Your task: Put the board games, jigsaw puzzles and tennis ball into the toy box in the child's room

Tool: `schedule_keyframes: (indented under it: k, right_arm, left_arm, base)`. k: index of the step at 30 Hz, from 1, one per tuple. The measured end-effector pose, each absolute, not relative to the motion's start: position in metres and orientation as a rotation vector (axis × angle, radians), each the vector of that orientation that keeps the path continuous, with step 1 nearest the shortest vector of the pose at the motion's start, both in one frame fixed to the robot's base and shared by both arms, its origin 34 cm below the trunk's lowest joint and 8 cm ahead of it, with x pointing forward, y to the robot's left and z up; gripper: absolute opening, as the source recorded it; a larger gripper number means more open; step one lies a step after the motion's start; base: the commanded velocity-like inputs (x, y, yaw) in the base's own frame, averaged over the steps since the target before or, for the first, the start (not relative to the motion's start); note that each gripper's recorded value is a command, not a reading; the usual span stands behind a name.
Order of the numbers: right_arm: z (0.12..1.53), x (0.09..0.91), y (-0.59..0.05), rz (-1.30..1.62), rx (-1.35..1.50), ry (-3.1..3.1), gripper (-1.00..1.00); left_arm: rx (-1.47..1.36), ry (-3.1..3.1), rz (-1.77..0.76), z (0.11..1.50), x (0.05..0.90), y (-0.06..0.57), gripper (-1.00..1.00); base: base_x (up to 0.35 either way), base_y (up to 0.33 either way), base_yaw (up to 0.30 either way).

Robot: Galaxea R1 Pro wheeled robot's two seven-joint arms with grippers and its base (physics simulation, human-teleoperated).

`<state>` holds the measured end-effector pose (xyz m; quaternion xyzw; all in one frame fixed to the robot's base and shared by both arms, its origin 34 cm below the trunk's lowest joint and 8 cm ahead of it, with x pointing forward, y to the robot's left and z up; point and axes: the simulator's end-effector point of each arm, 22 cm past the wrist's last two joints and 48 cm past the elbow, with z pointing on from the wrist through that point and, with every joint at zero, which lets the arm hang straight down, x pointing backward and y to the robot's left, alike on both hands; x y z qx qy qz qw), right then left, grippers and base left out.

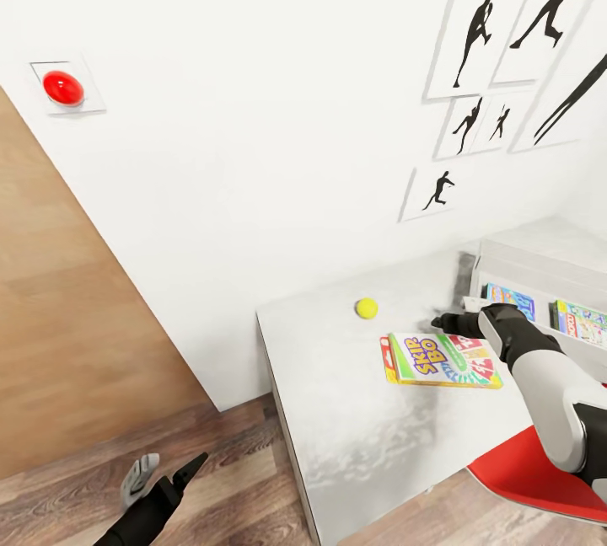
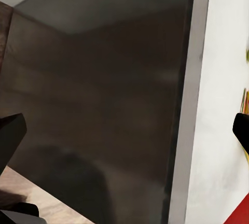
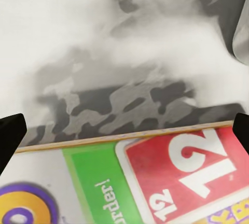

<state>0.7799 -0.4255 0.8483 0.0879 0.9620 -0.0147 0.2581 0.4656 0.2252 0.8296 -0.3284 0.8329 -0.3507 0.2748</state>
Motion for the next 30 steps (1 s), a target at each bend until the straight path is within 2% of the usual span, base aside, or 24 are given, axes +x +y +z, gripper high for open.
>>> schedule_keyframes:
  k: [30]
  right_arm:
    - [0.8431,0.7782,-0.4162,-0.029,0.229,2.618,1.00]
  left_arm:
    - [-0.885,2.239,-0.943,0.8291,0.4653,0.2249,1.00]
  base:
    - [0.000,0.000,-0.001]
